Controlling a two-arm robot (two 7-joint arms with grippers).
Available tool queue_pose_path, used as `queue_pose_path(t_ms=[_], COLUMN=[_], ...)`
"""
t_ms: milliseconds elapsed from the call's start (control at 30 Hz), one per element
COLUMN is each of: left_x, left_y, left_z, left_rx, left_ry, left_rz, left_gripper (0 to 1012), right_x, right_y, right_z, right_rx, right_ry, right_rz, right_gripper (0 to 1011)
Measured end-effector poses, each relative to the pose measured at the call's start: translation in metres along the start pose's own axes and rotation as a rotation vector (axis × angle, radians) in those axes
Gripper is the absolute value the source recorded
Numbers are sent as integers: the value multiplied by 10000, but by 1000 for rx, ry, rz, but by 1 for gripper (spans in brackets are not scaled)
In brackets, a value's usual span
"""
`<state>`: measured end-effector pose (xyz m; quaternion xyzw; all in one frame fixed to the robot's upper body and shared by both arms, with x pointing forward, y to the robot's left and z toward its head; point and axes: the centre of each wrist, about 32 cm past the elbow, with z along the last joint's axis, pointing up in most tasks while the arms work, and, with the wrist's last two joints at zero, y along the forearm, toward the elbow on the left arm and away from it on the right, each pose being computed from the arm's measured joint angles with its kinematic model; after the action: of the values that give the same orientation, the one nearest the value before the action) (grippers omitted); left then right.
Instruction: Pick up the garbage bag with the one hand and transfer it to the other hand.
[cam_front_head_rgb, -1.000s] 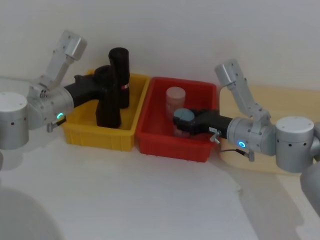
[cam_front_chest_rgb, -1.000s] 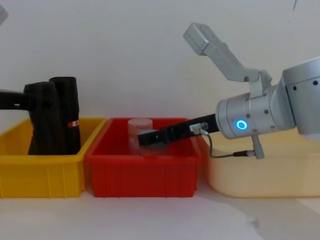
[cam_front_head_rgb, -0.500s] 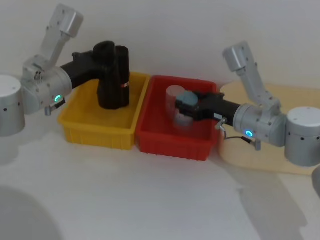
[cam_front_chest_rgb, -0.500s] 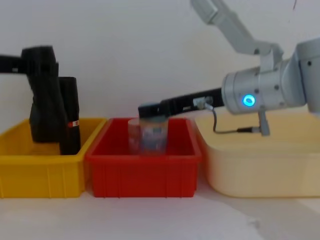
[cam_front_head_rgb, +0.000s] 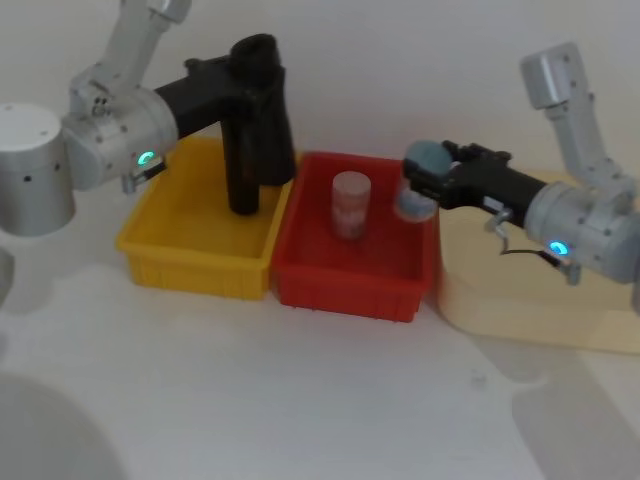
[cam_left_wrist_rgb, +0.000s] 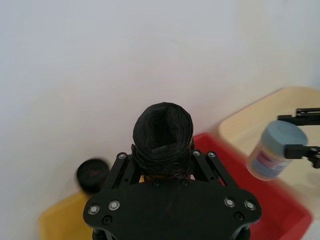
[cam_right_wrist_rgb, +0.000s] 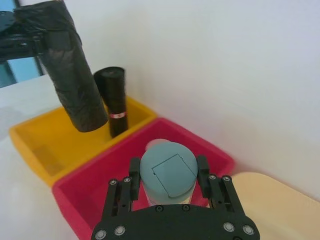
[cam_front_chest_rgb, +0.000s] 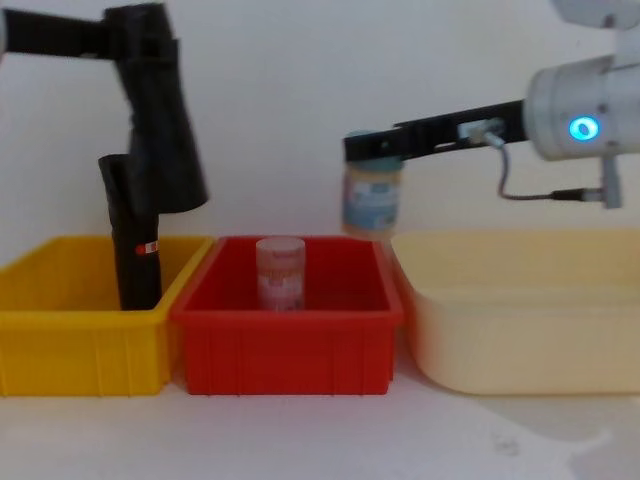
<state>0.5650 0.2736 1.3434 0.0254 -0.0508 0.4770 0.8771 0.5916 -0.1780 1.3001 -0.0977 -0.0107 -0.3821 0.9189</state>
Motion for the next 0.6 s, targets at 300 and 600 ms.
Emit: queue_pose_path(t_ms=[300, 600], left_x=[-207, -405], left_y=[-330, -718], left_z=[151, 186], left_rx=[-18, -8], left_ry=[1, 21], left_rz=[-123, -223], left_gripper=[365, 365], right_x=[101, 184], right_y=[-417, -729], right_z=[22, -5], right_rx=[4, -8], right_ry=[4, 10], right_rz=[-124, -214], right_gripper=[648, 648])
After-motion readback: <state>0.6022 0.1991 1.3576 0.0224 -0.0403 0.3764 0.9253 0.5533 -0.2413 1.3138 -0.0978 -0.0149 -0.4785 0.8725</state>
